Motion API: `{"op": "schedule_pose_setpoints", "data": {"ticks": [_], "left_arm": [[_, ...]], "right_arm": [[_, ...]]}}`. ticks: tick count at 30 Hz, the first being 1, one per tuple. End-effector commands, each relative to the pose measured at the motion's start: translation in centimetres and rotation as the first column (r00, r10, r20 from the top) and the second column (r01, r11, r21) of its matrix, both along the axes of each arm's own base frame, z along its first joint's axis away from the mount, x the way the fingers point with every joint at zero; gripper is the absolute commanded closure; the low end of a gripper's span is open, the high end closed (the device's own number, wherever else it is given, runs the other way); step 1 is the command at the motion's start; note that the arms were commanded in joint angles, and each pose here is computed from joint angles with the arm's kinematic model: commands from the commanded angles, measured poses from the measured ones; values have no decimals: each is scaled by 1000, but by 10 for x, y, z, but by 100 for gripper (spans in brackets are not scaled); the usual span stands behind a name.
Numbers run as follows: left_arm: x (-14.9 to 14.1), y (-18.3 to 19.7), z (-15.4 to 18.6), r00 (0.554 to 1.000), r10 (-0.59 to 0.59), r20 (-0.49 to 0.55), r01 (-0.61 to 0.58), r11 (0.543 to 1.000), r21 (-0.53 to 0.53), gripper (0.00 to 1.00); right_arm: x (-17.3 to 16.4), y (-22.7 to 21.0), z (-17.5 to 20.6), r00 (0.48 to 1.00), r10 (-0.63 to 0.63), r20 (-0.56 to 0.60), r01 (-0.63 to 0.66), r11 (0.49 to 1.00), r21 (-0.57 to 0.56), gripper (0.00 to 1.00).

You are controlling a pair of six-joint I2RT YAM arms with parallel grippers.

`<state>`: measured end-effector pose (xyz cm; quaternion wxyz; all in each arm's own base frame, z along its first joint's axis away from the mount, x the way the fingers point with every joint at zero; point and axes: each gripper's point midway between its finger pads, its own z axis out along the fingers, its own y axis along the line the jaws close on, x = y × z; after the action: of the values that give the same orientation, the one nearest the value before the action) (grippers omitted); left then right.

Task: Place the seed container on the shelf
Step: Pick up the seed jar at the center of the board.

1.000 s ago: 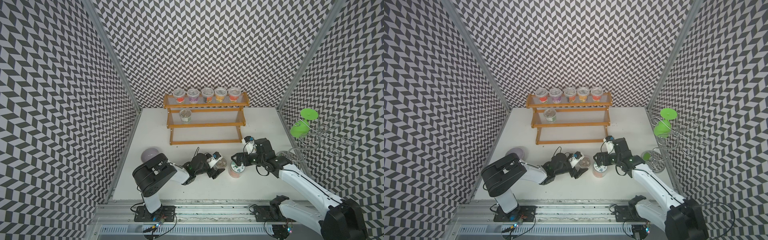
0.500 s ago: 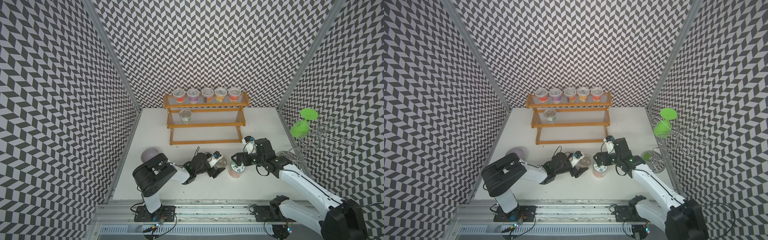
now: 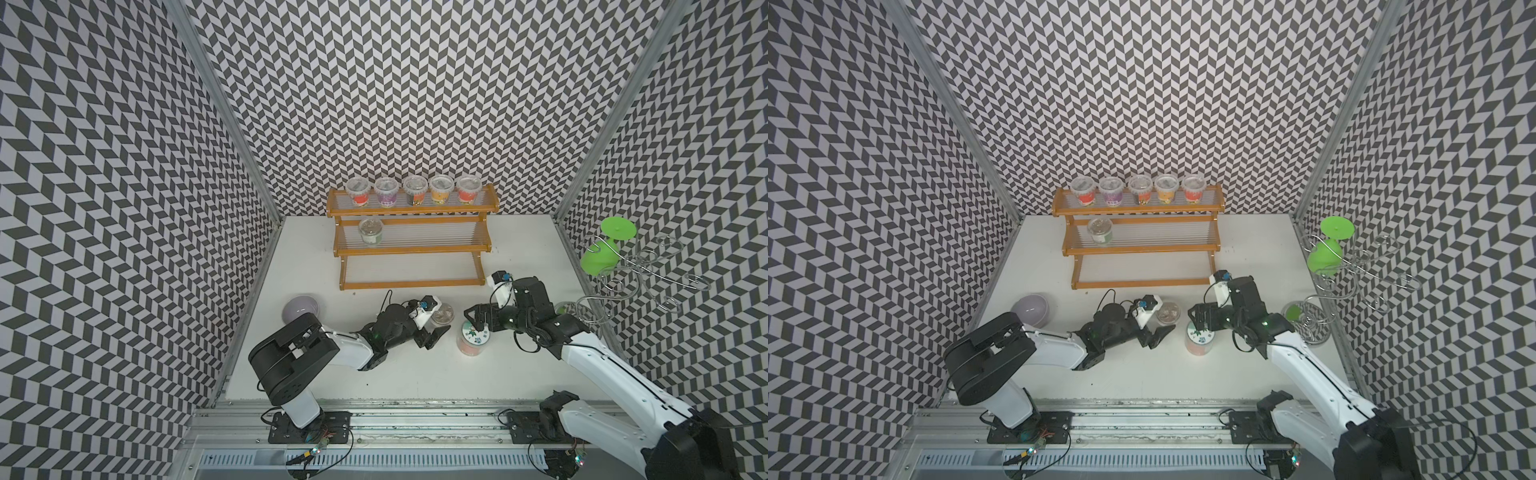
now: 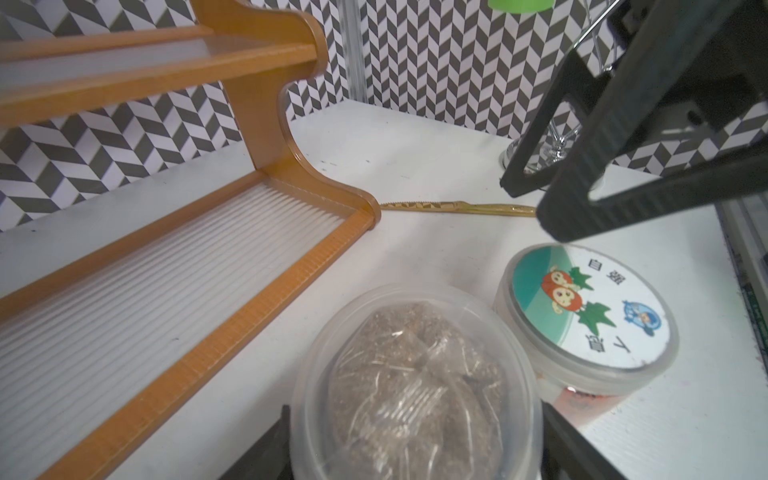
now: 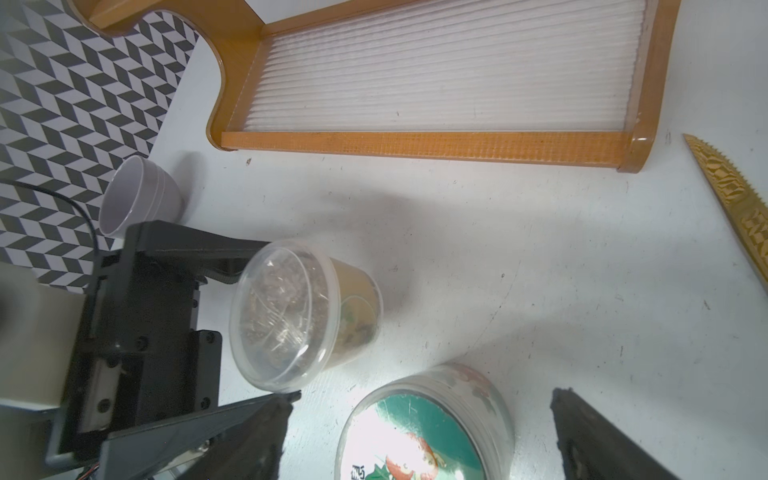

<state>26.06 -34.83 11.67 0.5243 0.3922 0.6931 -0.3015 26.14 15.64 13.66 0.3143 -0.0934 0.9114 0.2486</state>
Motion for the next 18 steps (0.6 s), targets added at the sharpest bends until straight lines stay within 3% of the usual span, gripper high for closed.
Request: {"op": "schedule_pose_setpoints", "data": {"ticks": [1, 9, 18], "left_arm": [[10, 3, 30, 998, 42, 39, -39, 996, -79, 16], [29, -3, 53, 997, 73, 32, -68, 991, -117, 16], [60, -11, 70, 992, 125, 27, -122, 989, -89, 16]], "right_arm": [[6, -1, 9, 998, -22, 57, 21, 1000, 14, 1], [9, -6, 19, 993, -58, 98, 56, 998, 28, 1], [10, -8, 23, 990, -69, 122, 66, 997, 32, 1]]}}
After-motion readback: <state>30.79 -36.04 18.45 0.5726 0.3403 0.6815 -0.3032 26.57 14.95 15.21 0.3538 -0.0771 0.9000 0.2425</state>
